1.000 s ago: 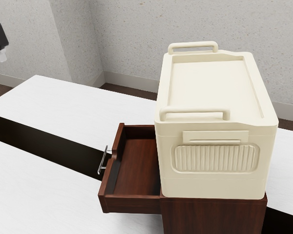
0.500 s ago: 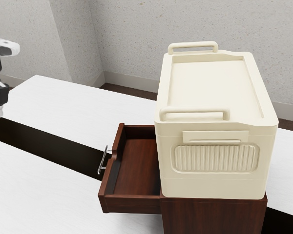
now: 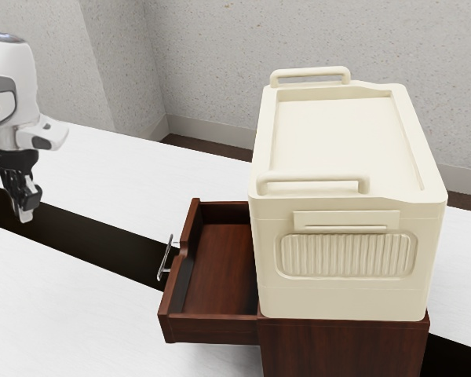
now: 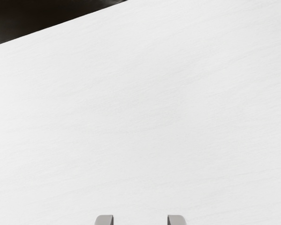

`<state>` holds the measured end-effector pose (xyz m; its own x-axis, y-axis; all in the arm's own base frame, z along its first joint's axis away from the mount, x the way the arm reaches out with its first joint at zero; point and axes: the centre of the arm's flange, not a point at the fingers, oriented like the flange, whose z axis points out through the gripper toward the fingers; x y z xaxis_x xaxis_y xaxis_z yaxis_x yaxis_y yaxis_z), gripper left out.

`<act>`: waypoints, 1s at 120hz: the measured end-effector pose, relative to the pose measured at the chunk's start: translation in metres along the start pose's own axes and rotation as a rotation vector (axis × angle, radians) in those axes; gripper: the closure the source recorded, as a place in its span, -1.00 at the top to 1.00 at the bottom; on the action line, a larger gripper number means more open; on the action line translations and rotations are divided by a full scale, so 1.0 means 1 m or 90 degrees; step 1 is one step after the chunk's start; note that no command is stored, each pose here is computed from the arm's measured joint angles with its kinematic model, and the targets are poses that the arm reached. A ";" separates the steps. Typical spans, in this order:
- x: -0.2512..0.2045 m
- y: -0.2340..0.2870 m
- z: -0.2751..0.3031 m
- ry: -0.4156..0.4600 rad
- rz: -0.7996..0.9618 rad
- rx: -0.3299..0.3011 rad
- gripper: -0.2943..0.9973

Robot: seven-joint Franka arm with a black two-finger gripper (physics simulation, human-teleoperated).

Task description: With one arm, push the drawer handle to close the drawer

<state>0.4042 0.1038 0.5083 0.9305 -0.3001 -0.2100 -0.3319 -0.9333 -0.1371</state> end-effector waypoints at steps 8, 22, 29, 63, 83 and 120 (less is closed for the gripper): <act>0.009 0.014 0.019 0.009 0.045 0.009 -0.42; 0.014 0.016 0.053 0.048 0.098 0.002 -0.46; 0.020 0.009 0.066 0.083 0.127 -0.014 -0.48; 0.081 0.031 0.095 0.132 0.306 0.056 -0.54; 0.101 0.060 0.086 0.163 0.405 0.100 -0.55; 0.110 0.109 0.093 0.176 0.515 0.106 -0.55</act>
<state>0.4564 -0.0124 0.3802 0.3959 -0.9160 -0.0641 -0.9058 -0.3781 -0.1913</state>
